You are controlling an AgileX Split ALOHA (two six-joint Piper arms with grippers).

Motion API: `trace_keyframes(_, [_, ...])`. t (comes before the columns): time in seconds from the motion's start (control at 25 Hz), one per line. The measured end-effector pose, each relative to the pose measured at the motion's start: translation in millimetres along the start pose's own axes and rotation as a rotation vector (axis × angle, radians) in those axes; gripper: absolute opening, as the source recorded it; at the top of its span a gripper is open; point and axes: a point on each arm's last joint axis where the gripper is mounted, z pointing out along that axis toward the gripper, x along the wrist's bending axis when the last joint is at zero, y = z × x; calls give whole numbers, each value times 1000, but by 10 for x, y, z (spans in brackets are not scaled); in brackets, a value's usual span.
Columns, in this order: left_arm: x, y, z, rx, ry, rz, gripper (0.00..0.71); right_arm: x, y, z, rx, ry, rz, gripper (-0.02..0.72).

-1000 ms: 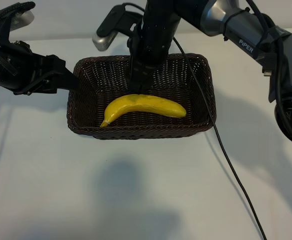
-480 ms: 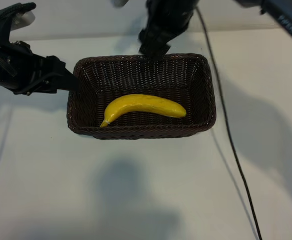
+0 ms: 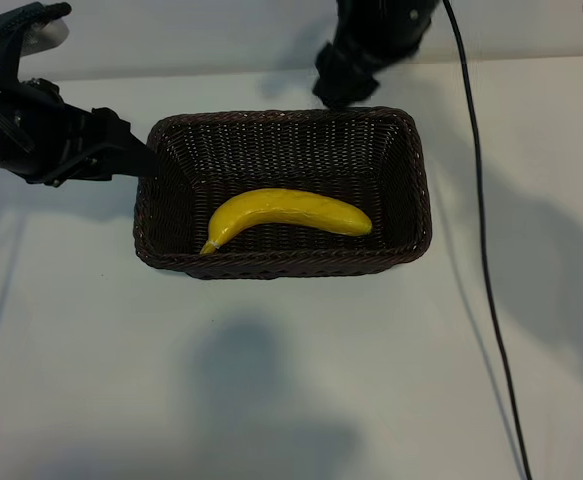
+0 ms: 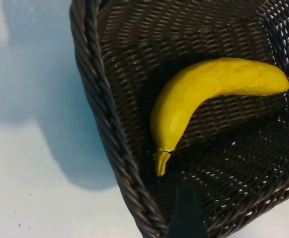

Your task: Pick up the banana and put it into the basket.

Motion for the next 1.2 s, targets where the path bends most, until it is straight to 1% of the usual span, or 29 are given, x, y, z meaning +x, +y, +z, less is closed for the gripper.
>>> trace_keyframes(0.12, [1,2,0,-2,1,1,589,15,-53,37,25,9,9,604])
trace_keyframes(0.36, [1,2,0,-2,1,2,589,61,-66,-269,-28,-10,26,603])
trace_keyframes(0.48, [1,2,0,-2,1,9,589,92,-120,-343,-28,-9,26,603])
trace_keyframes(0.76, [-10,8,0,-9,-11,13,589,109,-243,-172,44,8,33,601])
trace_keyframes(1.2, [-18,1,0,-2,-20,15,589,100,-249,-170,48,1,51,600])
